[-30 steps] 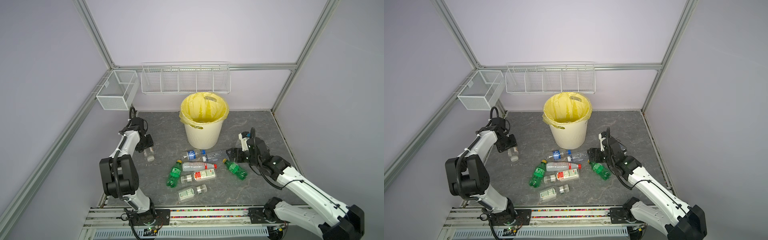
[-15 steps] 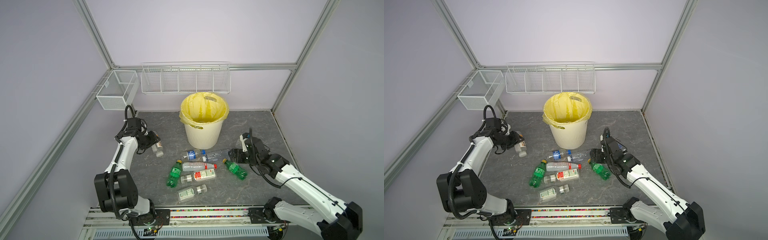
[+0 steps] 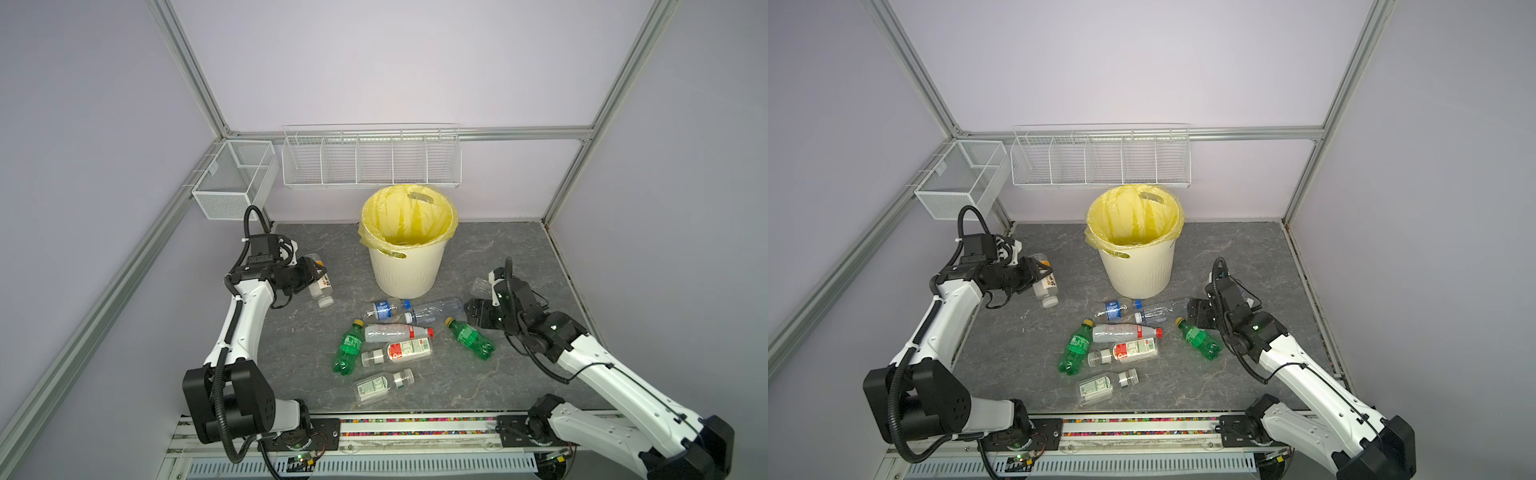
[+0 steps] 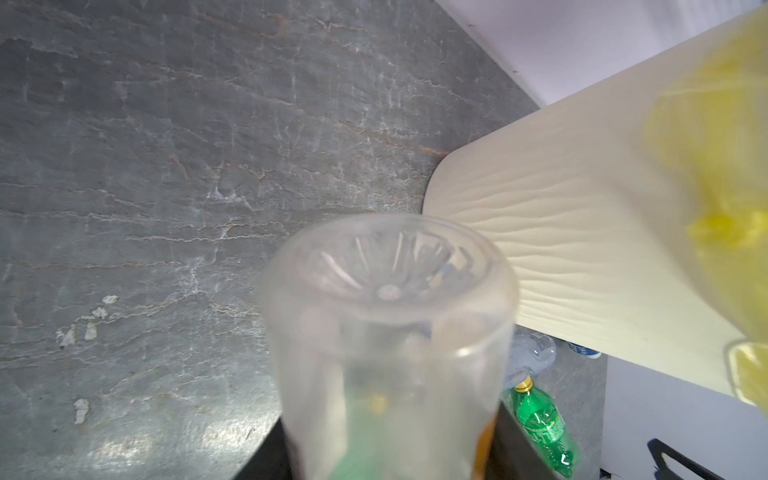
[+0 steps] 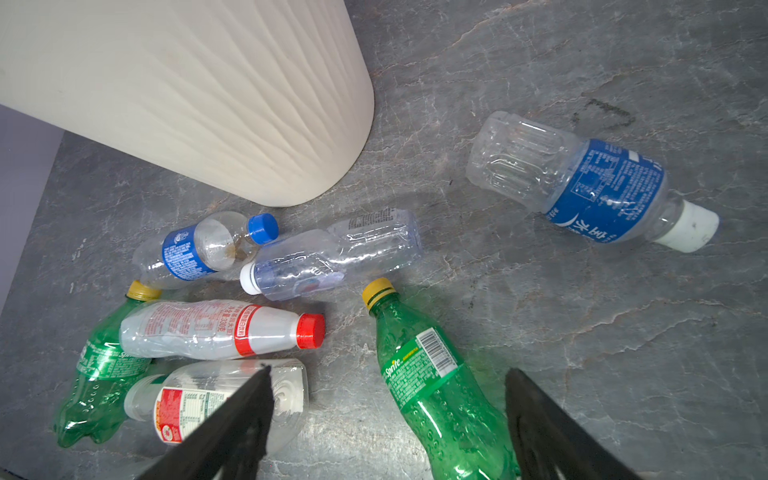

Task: Throw the plastic bottles in the bin
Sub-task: 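Carry the yellow-label bottle with the left gripper up over the bin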

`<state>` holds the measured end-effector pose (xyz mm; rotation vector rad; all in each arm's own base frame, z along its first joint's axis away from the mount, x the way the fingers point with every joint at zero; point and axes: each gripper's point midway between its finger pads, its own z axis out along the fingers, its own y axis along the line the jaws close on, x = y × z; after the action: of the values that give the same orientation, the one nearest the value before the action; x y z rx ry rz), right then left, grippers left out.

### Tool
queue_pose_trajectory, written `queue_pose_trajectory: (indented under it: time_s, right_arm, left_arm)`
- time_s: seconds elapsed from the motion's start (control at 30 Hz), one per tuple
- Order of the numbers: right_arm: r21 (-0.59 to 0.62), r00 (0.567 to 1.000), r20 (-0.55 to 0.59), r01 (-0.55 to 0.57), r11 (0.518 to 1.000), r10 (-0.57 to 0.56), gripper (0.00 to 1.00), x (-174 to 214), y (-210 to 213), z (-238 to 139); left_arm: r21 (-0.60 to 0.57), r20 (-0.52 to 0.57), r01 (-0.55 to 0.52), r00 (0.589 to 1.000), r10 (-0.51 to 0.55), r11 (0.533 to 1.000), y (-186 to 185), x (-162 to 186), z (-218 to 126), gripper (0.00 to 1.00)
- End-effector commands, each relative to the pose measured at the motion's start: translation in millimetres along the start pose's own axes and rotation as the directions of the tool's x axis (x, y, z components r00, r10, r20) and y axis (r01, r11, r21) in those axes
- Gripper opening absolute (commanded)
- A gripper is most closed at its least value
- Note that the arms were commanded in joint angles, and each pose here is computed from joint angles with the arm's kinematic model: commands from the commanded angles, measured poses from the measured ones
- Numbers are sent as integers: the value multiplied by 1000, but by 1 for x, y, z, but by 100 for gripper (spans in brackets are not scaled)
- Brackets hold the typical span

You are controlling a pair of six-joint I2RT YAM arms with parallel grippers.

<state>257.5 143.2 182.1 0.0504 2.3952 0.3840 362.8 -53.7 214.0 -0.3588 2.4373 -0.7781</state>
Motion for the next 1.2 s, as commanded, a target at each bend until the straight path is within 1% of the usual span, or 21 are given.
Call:
queue_pose_trajectory:
  time_s: [0.0,0.13,0.17,0.33,0.5,0.57,0.63,0.7,0.77,0.87,1.0,1.1,1.17]
  right_arm:
    - [33,1000,16,-25,999,25,88,5,-12,-3]
    - [39,999,14,-36,999,36,88,10,-15,-1]
    - [34,999,10,-36,999,36,88,12,-15,1]
    - [31,999,-1,-33,999,33,88,18,-17,3]
    - [37,1000,7,-19,999,19,88,19,-20,-1]
    - [38,1000,12,-17,999,16,88,19,-21,-3]
    - [35,1000,18,-16,999,15,88,18,-21,-5]
    - [34,1000,21,-15,999,14,88,18,-21,-6]
    - [31,1000,26,-15,999,14,88,16,-21,-8]
    - [33,999,29,-14,999,13,88,15,-21,-9]
    - [36,999,38,-14,999,12,88,12,-21,-11]
    - [41,999,48,-13,999,11,88,9,-21,-12]
    - [48,999,51,-12,999,10,88,9,-23,-13]
  left_arm:
    - [127,61,-15,998,7,992,-34,-10,-20,31]
    - [271,103,-16,995,-12,962,-71,-16,-46,31]
    - [290,114,-14,993,-20,957,-76,-17,-51,31]
    - [330,161,-32,987,-24,943,-96,-24,-75,32]
    - [363,193,-19,980,-55,932,-104,-27,-85,32]
    - [426,187,-8,979,-79,905,-114,-28,-89,32]
    - [503,172,11,979,-113,864,-126,-31,-94,32]
    - [541,173,18,976,-132,841,-135,-34,-100,32]
    - [552,188,4,974,-129,834,-141,-35,-109,32]
    - [539,212,-22,971,-111,842,-143,-33,-117,32]
    - [530,209,-20,972,-108,848,-138,-23,-116,33]
    - [527,187,7,974,-125,850,-133,-16,-112,34]
    - [510,188,0,976,-111,860,-133,-14,-113,34]
